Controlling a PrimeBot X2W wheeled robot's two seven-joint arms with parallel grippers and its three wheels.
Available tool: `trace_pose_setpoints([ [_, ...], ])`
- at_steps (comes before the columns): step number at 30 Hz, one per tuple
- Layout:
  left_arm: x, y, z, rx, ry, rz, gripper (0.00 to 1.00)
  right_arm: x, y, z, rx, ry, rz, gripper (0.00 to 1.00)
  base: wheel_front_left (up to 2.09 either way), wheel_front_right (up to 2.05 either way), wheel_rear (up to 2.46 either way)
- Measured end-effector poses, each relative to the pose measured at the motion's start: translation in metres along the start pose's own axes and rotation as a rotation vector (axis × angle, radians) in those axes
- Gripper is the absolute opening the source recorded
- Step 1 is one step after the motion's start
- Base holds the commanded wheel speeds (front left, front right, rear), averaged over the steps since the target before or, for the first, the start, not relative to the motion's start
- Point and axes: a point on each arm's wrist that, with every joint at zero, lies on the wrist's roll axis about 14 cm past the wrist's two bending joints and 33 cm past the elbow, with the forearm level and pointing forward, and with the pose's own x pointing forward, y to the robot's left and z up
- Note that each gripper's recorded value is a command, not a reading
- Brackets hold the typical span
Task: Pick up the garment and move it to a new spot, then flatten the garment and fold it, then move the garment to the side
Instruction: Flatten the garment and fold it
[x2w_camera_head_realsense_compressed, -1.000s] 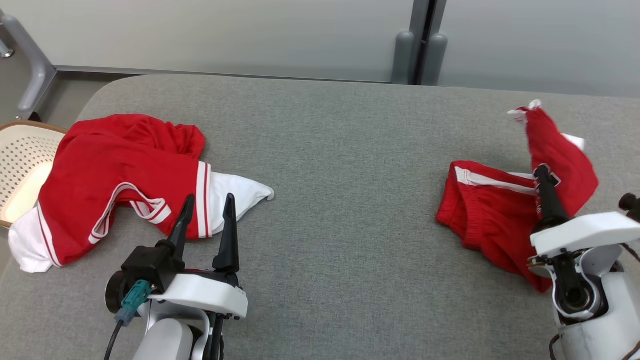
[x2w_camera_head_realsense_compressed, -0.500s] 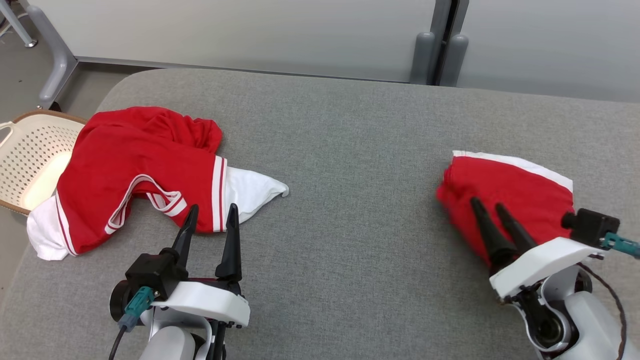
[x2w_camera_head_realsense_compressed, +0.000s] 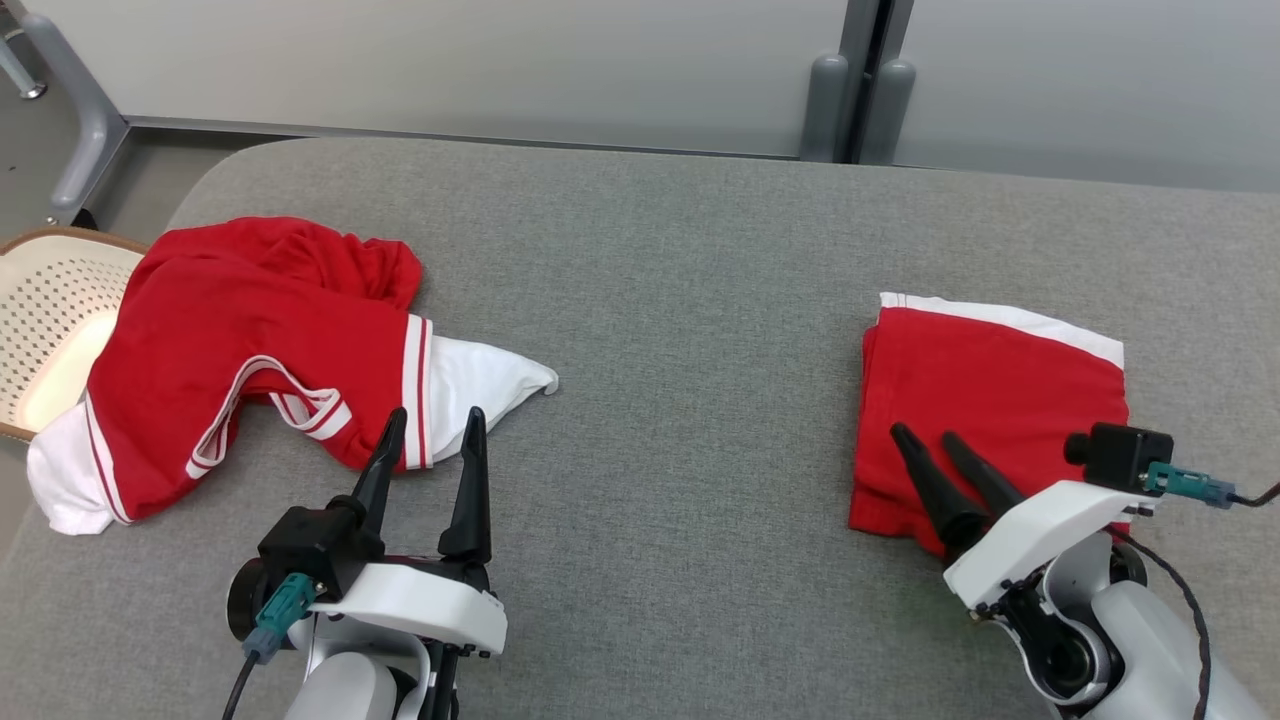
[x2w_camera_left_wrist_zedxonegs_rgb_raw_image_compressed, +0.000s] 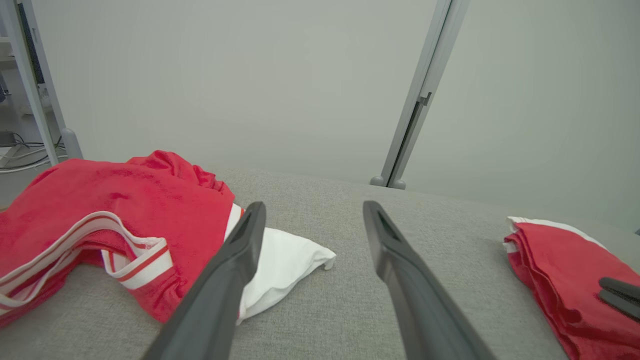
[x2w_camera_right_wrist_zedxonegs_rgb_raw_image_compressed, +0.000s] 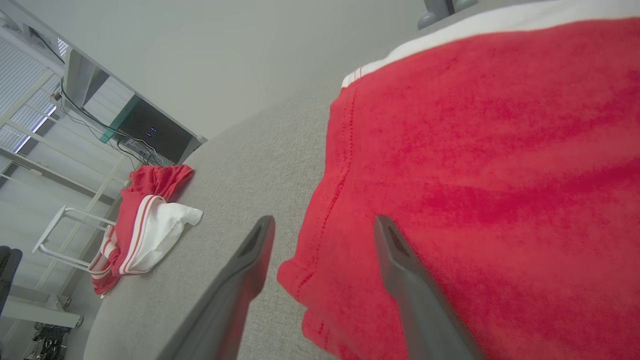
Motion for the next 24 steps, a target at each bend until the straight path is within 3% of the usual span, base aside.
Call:
trace_pose_setpoints([
  [5,0.005,-0.009,0.001,-0.001,-0.006,-0.028,1.00,-0.011,-0.012,0.038,-0.052,-0.148,-0.024,1.00,0.00,0.00,0.00],
  [17,0.020,-0.043,0.018,-0.010,-0.066,-0.132,1.00,-0.068,-0.057,0.109,-0.434,-0.444,-0.193,1.00,0.00,0.00,0.00],
  [24,0.026,-0.055,0.015,0.003,-0.062,-0.165,1.00,-0.096,-0.052,0.129,-0.505,-0.581,-0.271,1.00,0.00,0.00,0.00],
])
